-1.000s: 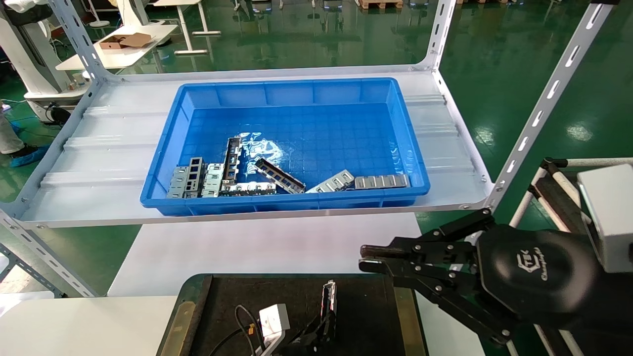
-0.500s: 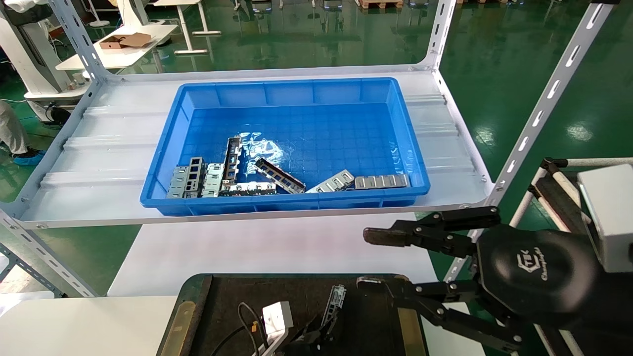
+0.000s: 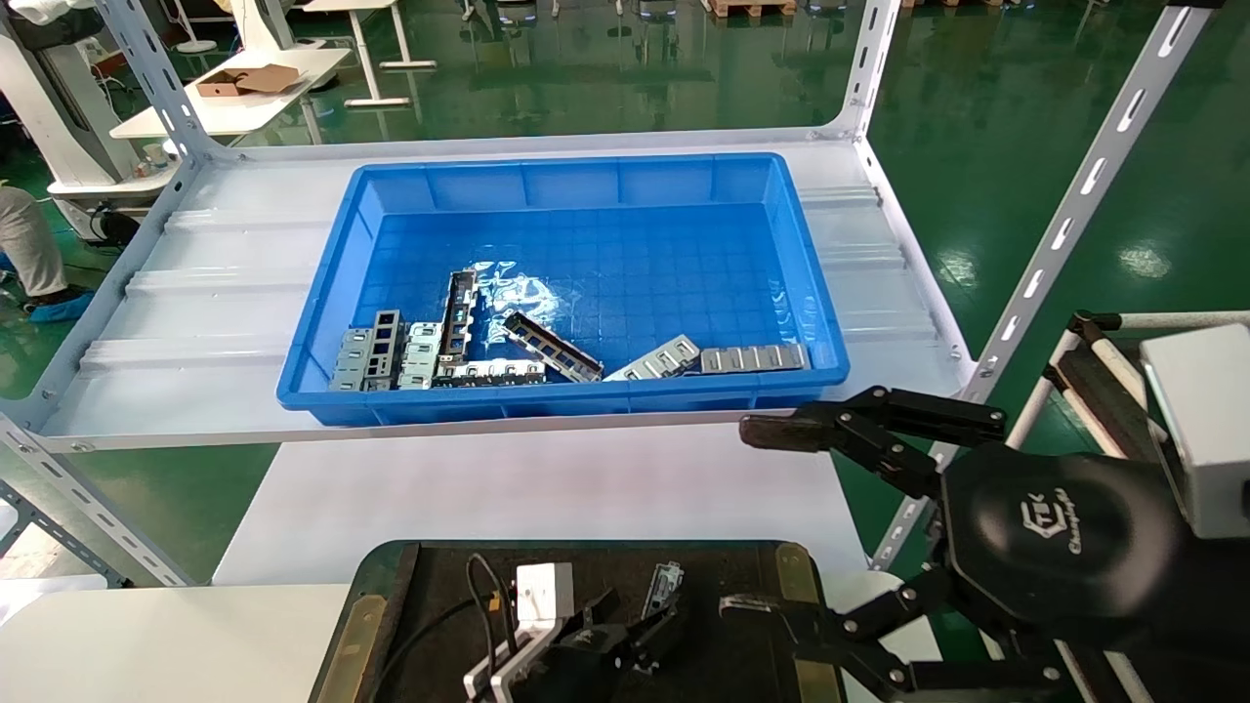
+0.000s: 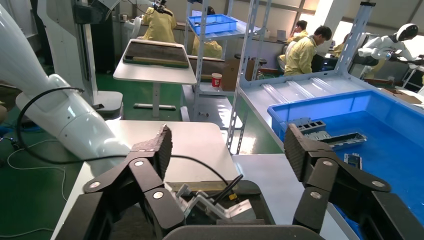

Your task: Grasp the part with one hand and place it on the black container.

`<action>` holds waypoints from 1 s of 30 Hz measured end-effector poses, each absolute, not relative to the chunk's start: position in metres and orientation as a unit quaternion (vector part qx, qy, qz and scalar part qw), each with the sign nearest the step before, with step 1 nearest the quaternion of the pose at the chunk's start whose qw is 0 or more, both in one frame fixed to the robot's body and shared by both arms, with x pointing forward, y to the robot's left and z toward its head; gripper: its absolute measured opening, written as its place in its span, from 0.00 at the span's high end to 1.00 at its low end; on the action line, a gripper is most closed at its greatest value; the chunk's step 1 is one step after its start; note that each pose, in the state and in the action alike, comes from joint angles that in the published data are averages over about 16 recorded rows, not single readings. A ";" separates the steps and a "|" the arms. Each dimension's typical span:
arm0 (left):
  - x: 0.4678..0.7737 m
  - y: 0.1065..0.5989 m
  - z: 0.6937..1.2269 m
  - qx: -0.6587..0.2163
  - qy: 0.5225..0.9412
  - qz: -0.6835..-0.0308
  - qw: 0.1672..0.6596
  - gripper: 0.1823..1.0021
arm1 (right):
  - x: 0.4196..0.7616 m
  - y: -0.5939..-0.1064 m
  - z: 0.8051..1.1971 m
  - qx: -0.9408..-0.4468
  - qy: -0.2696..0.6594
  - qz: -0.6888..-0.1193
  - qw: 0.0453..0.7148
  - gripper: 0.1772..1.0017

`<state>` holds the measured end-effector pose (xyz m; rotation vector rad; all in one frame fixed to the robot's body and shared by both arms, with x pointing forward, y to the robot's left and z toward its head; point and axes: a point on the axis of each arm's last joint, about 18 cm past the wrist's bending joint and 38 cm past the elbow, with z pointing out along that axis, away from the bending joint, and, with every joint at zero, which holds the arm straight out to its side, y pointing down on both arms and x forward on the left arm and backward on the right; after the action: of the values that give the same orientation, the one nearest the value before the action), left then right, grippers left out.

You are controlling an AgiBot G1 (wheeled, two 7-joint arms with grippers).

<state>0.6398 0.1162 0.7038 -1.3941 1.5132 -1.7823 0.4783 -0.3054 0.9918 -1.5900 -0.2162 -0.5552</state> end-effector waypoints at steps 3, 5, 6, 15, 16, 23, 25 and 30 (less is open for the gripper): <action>0.638 0.124 0.712 -0.477 0.561 -0.644 0.206 0.21 | 0.478 -0.305 0.992 -0.703 -0.096 -0.245 0.661 0.26; 0.636 0.130 0.718 -0.462 0.572 -0.646 0.203 0.18 | 0.478 -0.305 0.992 -0.703 -0.096 -0.245 0.661 0.23; 0.634 0.133 0.721 -0.454 0.578 -0.647 0.202 0.16 | 0.478 -0.305 0.992 -0.703 -0.096 -0.245 0.661 0.20; 0.616 0.160 0.740 -0.378 0.631 -0.650 0.191 0.04 | 0.478 -0.305 0.992 -0.703 -0.096 -0.245 0.661 0.06; 0.614 0.163 0.742 -0.369 0.636 -0.650 0.190 0.03 | 0.478 -0.305 0.992 -0.703 -0.096 -0.245 0.661 0.05; 0.599 0.187 0.753 -0.308 0.668 -0.650 0.193 0.00 | 0.478 -0.305 0.992 -0.703 -0.096 -0.245 0.661 0.01; 0.595 0.194 0.756 -0.291 0.675 -0.650 0.194 0.00 | 0.478 -0.305 0.992 -0.703 -0.096 -0.245 0.661 0.01; 0.586 0.212 0.763 -0.253 0.690 -0.650 0.194 0.00 | 0.478 -0.305 0.992 -0.703 -0.096 -0.245 0.661 0.00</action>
<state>0.5856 0.2117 0.7629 -0.7084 1.9337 -1.8230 0.4783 -0.3054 0.9918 -1.5900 -0.2162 -0.5552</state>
